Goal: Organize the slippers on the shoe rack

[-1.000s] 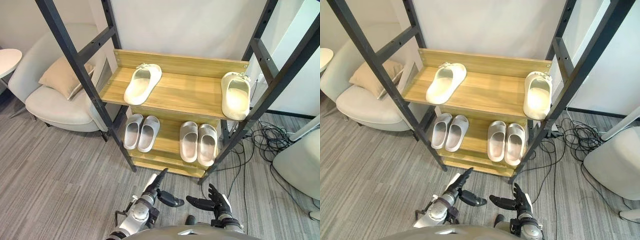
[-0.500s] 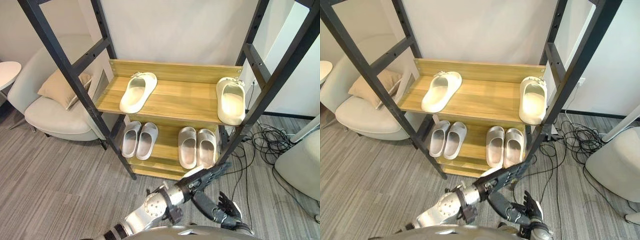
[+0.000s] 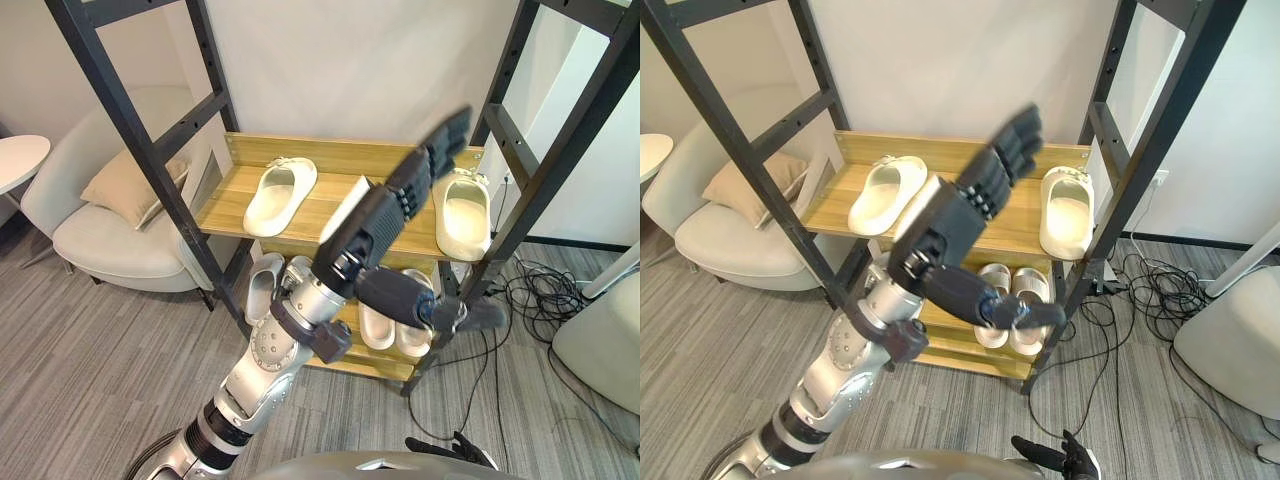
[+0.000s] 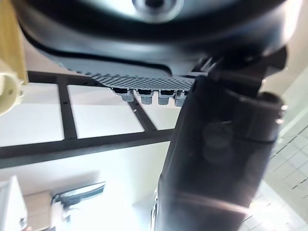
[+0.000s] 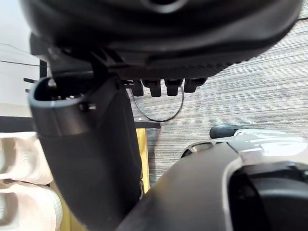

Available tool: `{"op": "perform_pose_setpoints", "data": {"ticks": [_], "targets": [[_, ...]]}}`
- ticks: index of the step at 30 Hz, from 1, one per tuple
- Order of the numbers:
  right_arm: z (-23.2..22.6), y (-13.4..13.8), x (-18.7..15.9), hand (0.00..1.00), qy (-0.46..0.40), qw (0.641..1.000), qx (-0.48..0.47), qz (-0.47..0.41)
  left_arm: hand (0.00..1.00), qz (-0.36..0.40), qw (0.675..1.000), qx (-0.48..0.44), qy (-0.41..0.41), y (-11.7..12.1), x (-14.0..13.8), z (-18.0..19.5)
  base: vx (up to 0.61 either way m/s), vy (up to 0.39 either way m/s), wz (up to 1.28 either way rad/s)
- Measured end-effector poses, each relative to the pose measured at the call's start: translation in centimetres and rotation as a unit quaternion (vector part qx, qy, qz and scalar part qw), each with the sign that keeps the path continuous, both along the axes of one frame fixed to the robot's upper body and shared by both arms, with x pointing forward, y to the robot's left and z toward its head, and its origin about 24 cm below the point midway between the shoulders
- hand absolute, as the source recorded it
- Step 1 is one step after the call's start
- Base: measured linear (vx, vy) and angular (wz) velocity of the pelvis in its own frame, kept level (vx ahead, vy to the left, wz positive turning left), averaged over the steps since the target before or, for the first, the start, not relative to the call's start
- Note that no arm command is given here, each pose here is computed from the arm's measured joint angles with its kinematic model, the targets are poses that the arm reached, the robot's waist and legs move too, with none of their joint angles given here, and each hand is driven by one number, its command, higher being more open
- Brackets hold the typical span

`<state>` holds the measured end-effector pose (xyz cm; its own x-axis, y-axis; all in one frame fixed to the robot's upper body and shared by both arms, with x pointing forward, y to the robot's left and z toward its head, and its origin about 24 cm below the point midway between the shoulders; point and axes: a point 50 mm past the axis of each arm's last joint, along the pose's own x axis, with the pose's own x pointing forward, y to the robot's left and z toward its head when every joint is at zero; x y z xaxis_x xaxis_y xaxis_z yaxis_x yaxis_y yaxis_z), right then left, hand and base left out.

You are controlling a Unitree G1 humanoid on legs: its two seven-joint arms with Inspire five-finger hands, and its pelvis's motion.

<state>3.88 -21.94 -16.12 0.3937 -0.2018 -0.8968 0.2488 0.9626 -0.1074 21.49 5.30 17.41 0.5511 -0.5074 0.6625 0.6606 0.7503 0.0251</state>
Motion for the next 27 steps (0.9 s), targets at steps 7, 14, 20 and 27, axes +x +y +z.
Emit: {"op": "perform_pose_setpoints", "data": {"ticks": [7,14,20,27], "targets": [[0.0,0.1,0.1,1.00,-0.002,1.000,0.001,0.000,1.00,0.206,0.973,0.040,-0.094,1.9,4.4,2.5,0.00,0.008,0.02],[0.0,0.4,0.4,1.00,-0.010,1.000,0.006,-0.011,1.00,0.332,0.923,0.131,-0.145,4.7,7.8,3.5,0.03,0.004,-0.22],[0.0,0.5,0.8,1.00,-0.021,1.000,0.010,-0.012,1.00,0.417,0.857,0.231,-0.196,7.1,9.7,4.2,0.03,0.006,-0.21],[0.3,0.4,1.2,1.00,-0.036,0.999,0.005,-0.009,1.00,0.512,0.756,0.358,-0.195,10.5,11.5,2.5,-0.03,0.009,-0.11]]}}
